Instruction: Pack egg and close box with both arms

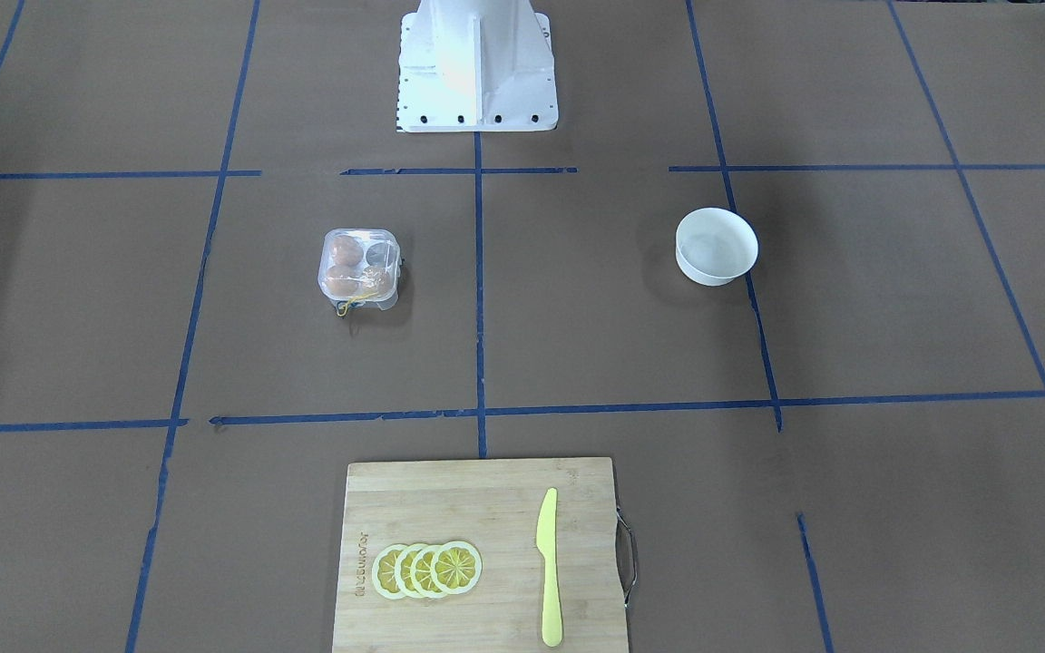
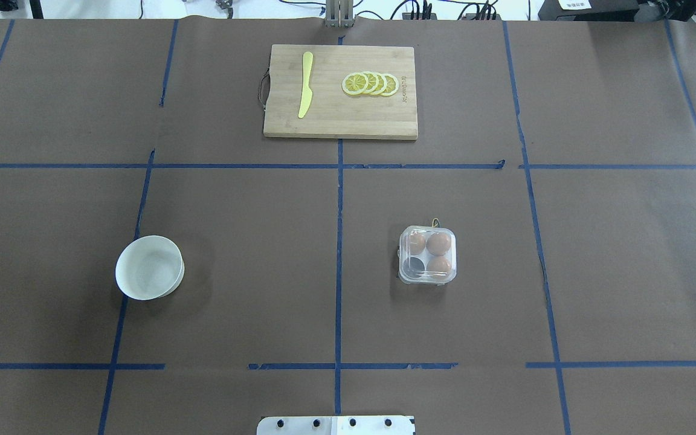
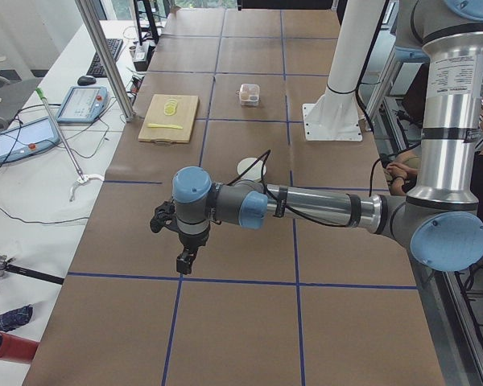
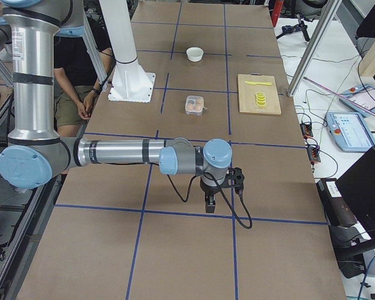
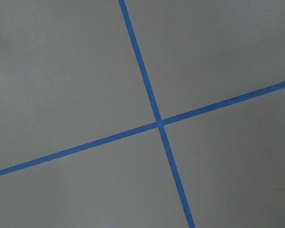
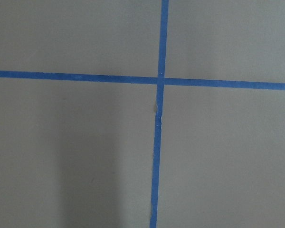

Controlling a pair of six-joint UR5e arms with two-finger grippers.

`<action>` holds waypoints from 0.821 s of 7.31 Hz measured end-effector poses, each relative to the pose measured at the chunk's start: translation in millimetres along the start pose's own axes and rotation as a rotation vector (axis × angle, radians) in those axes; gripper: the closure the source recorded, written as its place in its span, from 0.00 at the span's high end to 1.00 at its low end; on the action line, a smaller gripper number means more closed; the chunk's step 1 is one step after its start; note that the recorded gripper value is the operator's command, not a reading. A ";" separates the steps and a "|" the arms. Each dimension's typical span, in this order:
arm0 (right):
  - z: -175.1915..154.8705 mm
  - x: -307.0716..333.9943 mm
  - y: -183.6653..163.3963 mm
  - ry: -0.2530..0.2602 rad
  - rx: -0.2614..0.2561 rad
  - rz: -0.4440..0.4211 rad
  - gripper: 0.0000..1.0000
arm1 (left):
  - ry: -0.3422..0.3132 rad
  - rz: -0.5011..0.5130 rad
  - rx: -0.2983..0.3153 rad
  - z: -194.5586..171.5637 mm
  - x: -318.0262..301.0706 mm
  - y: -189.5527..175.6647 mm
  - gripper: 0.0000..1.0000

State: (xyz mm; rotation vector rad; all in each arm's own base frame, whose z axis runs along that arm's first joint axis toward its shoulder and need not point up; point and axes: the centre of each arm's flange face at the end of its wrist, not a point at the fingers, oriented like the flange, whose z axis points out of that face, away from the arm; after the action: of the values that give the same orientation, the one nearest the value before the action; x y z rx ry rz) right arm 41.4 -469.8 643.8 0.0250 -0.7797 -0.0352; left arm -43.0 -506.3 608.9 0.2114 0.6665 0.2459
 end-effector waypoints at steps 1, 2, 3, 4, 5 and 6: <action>-0.6 5.8 1.8 -0.016 0.015 -0.006 1.00 | 0.001 -0.004 -0.005 1.9 -1.3 3.5 1.00; -6.1 5.8 0.9 -0.021 0.032 -0.015 1.00 | 0.002 -0.011 -0.012 4.5 -3.1 8.5 1.00; -13.8 3.8 -0.3 -0.021 0.050 -0.021 1.00 | 0.004 -0.018 -0.021 7.1 -4.5 13.2 1.00; -21.1 1.9 -1.1 -0.020 0.066 -0.021 1.00 | 0.007 -0.024 -0.026 8.5 -5.4 16.2 1.00; -26.7 1.4 -1.9 -0.020 0.075 -0.016 1.00 | 0.018 -0.031 -0.031 9.8 -5.2 18.2 1.00; -27.8 2.5 -1.5 -0.022 0.074 -0.008 1.00 | 0.039 -0.042 -0.041 11.3 -4.2 19.5 1.00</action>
State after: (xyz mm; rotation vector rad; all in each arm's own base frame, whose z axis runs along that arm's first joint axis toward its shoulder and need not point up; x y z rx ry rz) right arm 62.7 -471.1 625.7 0.0982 -0.8027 -0.0147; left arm -42.1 -490.3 625.3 0.1540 0.7030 0.2235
